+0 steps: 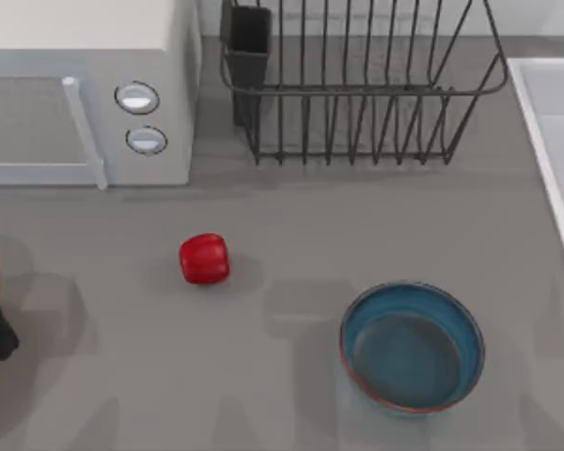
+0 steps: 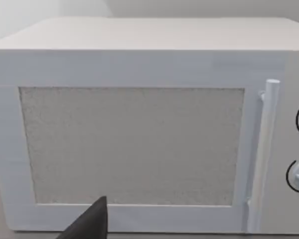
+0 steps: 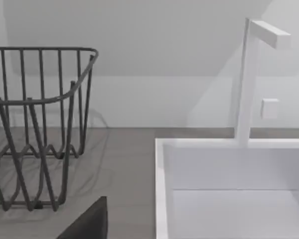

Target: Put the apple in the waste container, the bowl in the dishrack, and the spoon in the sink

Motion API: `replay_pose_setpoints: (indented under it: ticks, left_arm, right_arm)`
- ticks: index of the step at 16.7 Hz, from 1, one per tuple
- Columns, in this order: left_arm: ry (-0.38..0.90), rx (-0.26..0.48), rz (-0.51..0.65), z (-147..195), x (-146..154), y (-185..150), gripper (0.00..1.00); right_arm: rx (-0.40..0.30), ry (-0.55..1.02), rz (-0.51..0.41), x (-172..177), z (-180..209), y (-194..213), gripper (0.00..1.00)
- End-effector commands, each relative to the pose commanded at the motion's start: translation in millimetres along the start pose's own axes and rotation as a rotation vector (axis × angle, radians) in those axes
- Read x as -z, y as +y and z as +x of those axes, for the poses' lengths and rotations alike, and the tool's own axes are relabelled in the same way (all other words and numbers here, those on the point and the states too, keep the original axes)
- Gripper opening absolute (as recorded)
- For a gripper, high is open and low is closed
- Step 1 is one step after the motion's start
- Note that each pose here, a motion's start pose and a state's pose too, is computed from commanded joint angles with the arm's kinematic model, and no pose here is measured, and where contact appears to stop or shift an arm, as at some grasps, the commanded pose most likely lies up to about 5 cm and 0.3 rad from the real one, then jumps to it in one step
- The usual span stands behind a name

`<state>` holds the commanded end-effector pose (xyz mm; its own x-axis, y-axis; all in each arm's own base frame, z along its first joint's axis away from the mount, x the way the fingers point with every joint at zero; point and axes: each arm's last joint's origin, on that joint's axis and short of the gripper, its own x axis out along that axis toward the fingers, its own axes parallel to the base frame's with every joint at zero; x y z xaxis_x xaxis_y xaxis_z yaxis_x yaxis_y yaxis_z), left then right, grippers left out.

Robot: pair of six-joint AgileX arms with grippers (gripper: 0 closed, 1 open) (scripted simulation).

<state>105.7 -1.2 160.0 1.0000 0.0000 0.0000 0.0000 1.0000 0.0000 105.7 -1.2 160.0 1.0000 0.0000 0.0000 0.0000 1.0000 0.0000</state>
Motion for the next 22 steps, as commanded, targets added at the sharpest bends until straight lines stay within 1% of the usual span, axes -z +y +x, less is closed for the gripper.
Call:
replay_pose_setpoints:
  ticks: [3, 5, 8, 11, 14, 16, 19, 22]
  left_arm:
    - [0.007, 0.005, 0.004, 0, -2, 0, 1.0]
    - [0.043, 0.027, 0.029, 0, -12, -2, 1.0]
    - [0.147, 0.082, 0.099, 5, -41, -7, 1.0]
    - [0.315, 0.164, 0.205, 24, -79, -15, 1.0]
    - [0.553, 0.285, 0.34, 65, -106, -31, 1.0]
    - [0.731, 0.389, 0.441, 102, -112, -47, 1.0]
    - [0.974, 0.563, 0.592, 158, -104, -80, 1.0]
    - [1.162, 0.735, 0.73, 205, -82, -116, 1.0]
  right_arm:
    - [0.0, 0.0, 0.0, 0, 0, 0, 1.0]
    - [0.0, 0.0, 0.0, 0, 0, 0, 1.0]
    - [0.0, 0.0, 0.0, 0, 0, 0, 1.0]
    - [0.0, 0.0, 0.0, 0, 0, 0, 1.0]
    - [0.0, 0.0, 0.0, 0, 0, 0, 1.0]
    - [0.0, 0.0, 0.0, 0, 0, 0, 1.0]
    - [0.0, 0.0, 0.0, 0, 0, 0, 1.0]
    - [0.0, 0.0, 0.0, 0, 0, 0, 1.0]
